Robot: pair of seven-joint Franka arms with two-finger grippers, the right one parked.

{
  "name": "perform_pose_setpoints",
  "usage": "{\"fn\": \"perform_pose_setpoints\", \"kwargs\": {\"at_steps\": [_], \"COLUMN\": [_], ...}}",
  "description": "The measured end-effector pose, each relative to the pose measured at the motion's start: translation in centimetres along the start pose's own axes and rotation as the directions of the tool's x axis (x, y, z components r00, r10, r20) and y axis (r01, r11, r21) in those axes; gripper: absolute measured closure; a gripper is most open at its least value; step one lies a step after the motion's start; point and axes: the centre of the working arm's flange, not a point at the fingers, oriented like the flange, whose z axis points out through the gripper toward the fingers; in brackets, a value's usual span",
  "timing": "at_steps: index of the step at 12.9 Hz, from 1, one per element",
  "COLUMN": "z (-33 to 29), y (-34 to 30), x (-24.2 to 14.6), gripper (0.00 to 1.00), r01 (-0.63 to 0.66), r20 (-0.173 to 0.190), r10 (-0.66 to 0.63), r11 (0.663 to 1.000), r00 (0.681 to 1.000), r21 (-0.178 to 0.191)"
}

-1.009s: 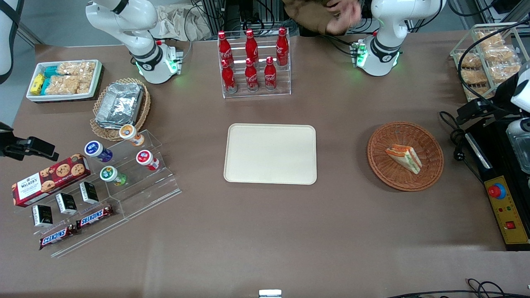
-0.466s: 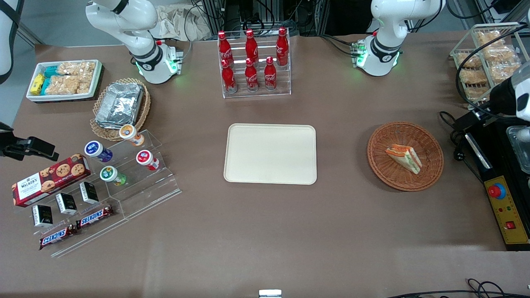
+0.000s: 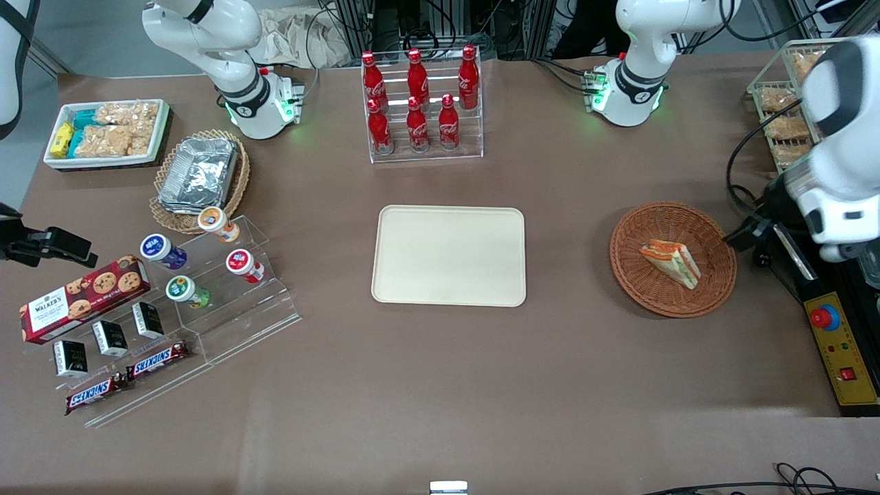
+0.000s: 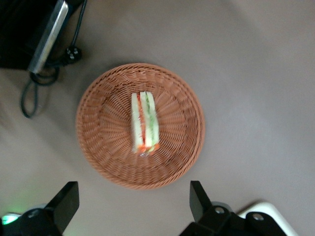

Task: Place sandwich from basket to tray
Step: 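Lower the open left gripper over the wrapped sandwich in the basket, then close the left gripper on the wrapped sandwich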

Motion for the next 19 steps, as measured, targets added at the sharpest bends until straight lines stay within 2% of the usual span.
{"fn": "perform_pose_setpoints", "kwargs": {"at_steps": [3,8,12,17,19], "z": [6.8,13.5,16.7,21.7,23.5], "y": [-0.3,-1.6,-2.3,-3.5,-4.2], "x": [-1.1,-1.2,-1.5,-2.9,-3.6], "gripper": [0.0,0.0,0.0,0.0,0.0], "r01": [0.106,0.185,0.195,0.19,0.189], "r20": [-0.026,-0.026,-0.028,-0.036,-0.032], "r10": [-0.107,-0.188,-0.198,-0.196,-0.195], "r11": [0.993,0.98,0.977,0.973,0.973], "r00": [0.994,0.982,0.98,0.98,0.98], "r21": [-0.045,-0.076,-0.091,-0.132,-0.131]}}
